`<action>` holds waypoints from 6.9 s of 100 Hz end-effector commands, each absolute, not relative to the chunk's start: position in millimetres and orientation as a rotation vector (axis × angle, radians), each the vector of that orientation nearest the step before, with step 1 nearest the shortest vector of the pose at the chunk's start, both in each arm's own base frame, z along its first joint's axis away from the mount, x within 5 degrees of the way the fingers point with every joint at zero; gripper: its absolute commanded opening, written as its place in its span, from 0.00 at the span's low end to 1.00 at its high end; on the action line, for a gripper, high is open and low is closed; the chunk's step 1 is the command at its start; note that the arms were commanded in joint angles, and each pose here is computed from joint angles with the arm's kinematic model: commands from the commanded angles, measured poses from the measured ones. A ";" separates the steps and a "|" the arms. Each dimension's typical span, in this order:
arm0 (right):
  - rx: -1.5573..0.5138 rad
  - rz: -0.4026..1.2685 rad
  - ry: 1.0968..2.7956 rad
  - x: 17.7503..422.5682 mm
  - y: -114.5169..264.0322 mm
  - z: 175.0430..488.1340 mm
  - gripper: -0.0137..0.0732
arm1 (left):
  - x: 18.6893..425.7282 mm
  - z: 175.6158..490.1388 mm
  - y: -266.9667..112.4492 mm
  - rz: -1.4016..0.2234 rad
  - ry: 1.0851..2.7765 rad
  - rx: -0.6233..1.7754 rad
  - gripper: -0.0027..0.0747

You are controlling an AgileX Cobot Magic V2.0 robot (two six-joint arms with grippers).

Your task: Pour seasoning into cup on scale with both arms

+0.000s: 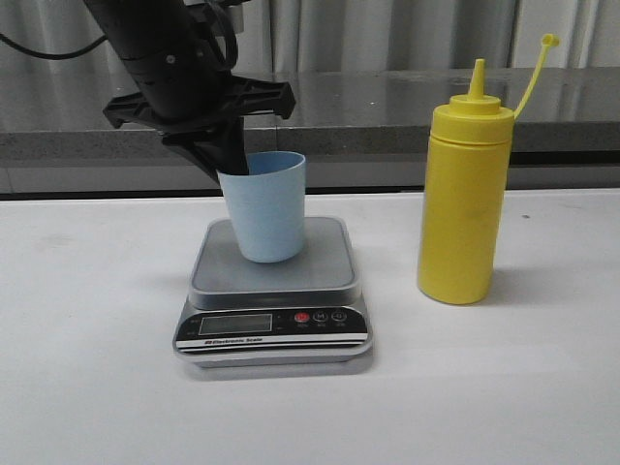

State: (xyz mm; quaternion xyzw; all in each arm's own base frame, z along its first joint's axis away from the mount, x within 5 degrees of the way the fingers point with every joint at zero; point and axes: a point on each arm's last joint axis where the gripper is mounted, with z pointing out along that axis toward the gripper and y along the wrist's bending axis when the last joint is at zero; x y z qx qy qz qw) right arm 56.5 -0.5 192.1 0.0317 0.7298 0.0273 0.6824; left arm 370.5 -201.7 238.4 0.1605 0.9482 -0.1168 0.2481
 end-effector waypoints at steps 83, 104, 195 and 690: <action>0.055 0.049 1.517 54.2 -0.5 207.4 0.08 | 367.4 272.6 -205.1 -0.367 2.470 0.440 0.72; 0.055 0.049 1.517 54.2 -0.5 207.4 0.08 | 358.5 298.0 -200.3 -0.391 2.416 0.416 0.72; 0.055 0.049 1.517 54.2 -0.5 207.4 0.08 | 264.8 344.8 -76.9 -0.356 2.013 0.056 0.72; -0.256 0.410 1.576 243.5 65.5 179.9 0.89 | 66.3 320.5 -6.4 -0.153 1.621 0.000 0.01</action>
